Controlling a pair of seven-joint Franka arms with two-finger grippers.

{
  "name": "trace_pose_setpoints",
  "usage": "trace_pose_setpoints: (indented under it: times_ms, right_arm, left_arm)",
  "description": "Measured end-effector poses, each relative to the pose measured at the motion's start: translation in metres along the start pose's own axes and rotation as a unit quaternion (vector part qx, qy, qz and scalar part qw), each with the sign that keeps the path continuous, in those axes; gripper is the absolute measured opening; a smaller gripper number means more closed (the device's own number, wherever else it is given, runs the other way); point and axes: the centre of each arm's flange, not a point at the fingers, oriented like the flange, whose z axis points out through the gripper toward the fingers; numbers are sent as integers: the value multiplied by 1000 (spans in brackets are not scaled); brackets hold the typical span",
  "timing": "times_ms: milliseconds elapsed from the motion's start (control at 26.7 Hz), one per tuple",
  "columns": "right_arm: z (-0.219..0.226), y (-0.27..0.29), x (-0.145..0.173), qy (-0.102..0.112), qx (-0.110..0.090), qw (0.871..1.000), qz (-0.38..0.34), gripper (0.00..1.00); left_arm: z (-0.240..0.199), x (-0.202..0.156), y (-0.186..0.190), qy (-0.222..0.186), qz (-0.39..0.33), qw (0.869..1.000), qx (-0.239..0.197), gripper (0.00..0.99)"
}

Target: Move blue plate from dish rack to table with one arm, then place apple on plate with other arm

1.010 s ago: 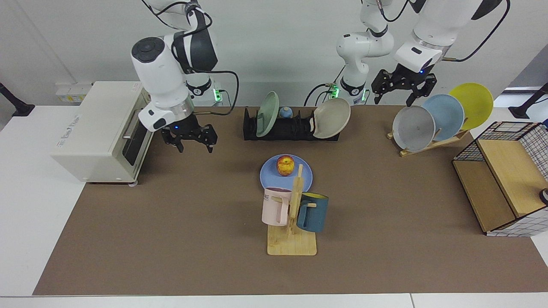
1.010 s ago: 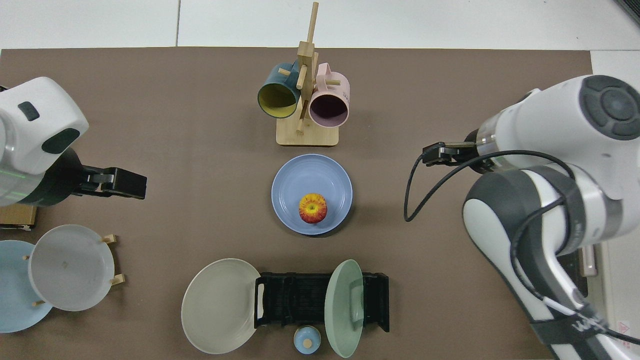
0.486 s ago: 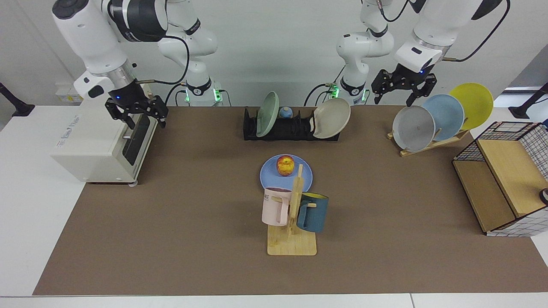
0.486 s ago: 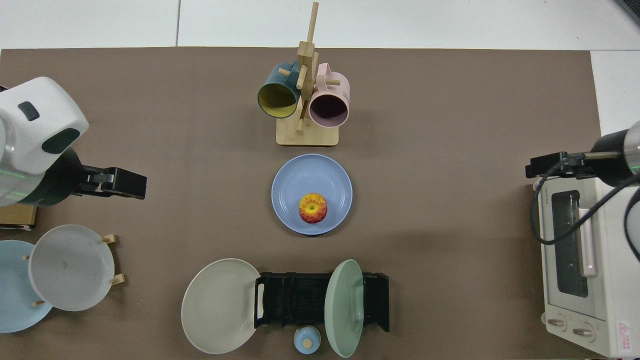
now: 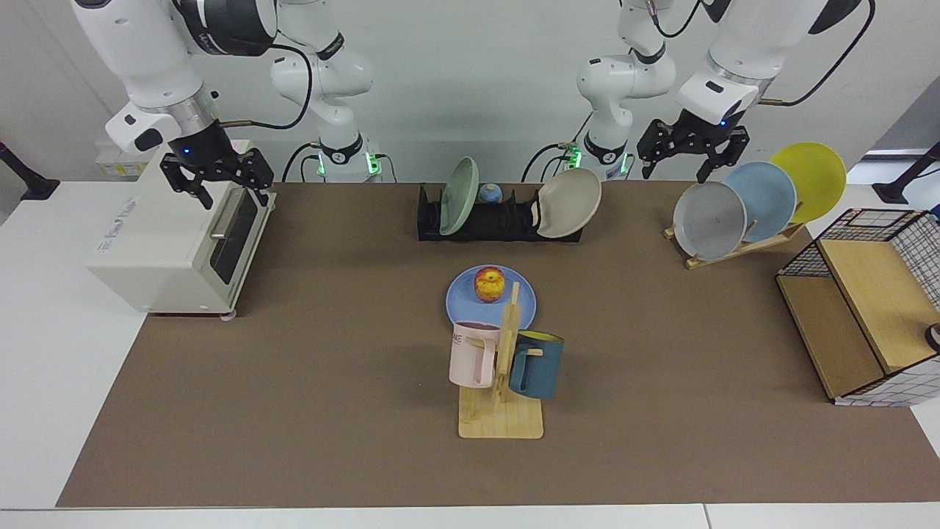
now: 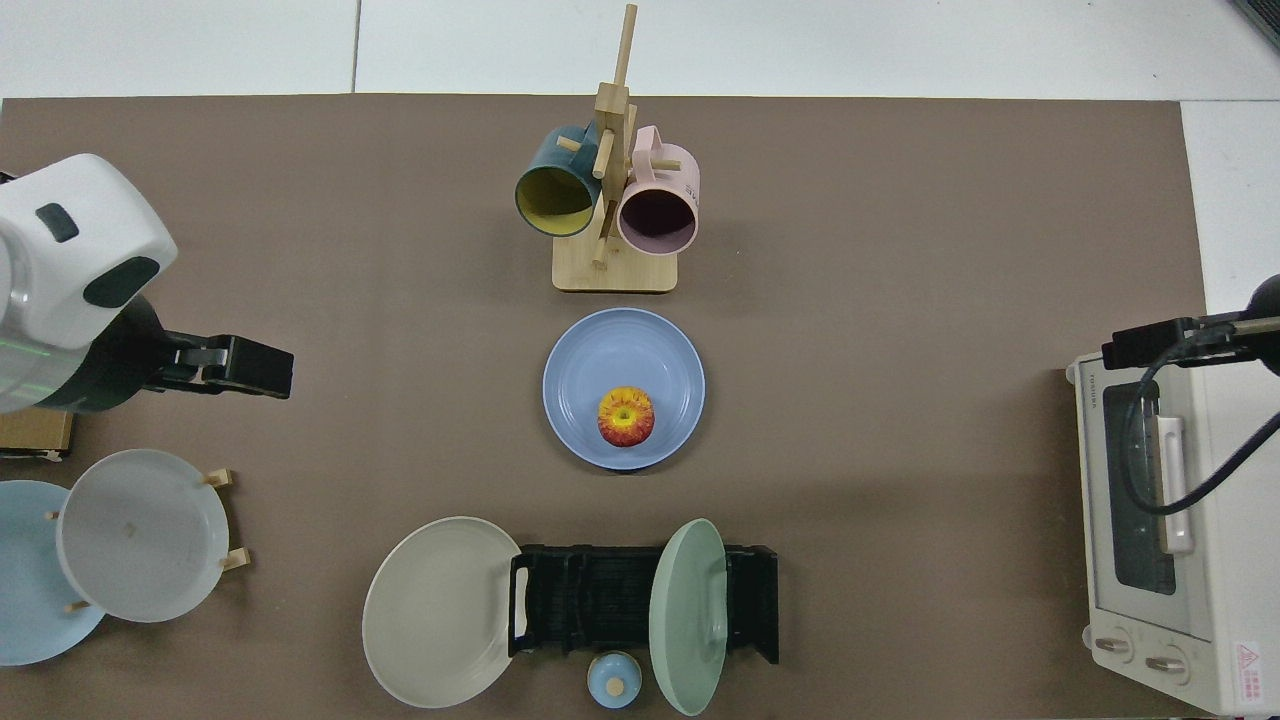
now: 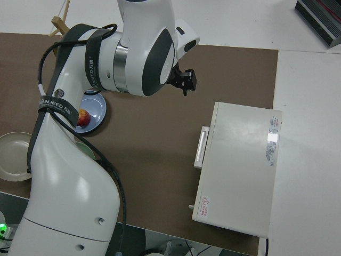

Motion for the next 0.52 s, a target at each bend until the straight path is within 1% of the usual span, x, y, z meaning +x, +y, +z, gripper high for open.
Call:
trace_pose_setpoints:
  times_ms: [299, 524]
  right_arm:
    - [1, -3, -1, -6, 0, 1000, 10, 996]
    - [1, -3, -1, -6, 1, 1000, 15, 996]
  left_arm:
    - [0, 0, 0, 0, 0, 1000, 0, 991]
    - [0, 0, 0, 0, 0, 1000, 0, 991]
